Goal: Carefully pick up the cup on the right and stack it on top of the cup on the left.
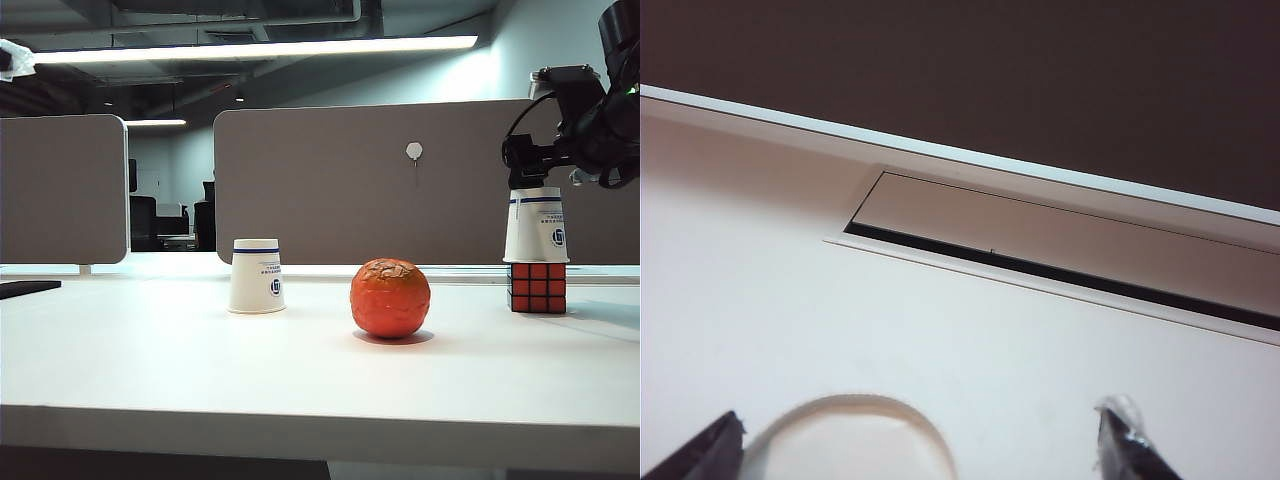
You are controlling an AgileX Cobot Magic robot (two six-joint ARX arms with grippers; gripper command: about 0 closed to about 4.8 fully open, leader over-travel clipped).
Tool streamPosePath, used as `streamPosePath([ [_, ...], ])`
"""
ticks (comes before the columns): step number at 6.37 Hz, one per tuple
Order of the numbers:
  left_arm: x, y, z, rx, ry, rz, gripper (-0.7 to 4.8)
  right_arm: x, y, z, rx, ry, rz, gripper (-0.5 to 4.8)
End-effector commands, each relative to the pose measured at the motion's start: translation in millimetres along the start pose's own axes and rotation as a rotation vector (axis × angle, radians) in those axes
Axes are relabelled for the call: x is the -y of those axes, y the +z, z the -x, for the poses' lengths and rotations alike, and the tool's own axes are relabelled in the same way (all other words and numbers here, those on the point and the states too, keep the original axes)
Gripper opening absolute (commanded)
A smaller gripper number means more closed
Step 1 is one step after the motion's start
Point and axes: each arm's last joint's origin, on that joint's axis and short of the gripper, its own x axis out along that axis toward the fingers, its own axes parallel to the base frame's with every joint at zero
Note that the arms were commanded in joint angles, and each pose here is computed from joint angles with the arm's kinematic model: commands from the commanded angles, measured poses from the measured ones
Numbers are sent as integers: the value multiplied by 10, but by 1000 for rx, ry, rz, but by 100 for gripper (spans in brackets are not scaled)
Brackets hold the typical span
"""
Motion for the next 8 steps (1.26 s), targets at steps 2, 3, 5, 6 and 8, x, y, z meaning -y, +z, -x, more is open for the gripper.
streamPosePath([
  [2, 2, 22, 0, 13, 1, -12, -5, -17, 5, -6, 5, 28, 4, 479],
  [3, 2, 20, 0, 13, 1, -11, -5, -19, 5, -5, 5, 36, 4, 479],
  [5, 2, 20, 0, 13, 1, -11, -5, -16, 22, -6, 22, 33, 6, 479],
  [6, 2, 20, 0, 13, 1, -11, -5, -14, 38, -5, 37, 31, 7, 479],
  [8, 2, 21, 0, 13, 1, -12, -5, -7, 102, -10, 61, 29, 12, 479],
])
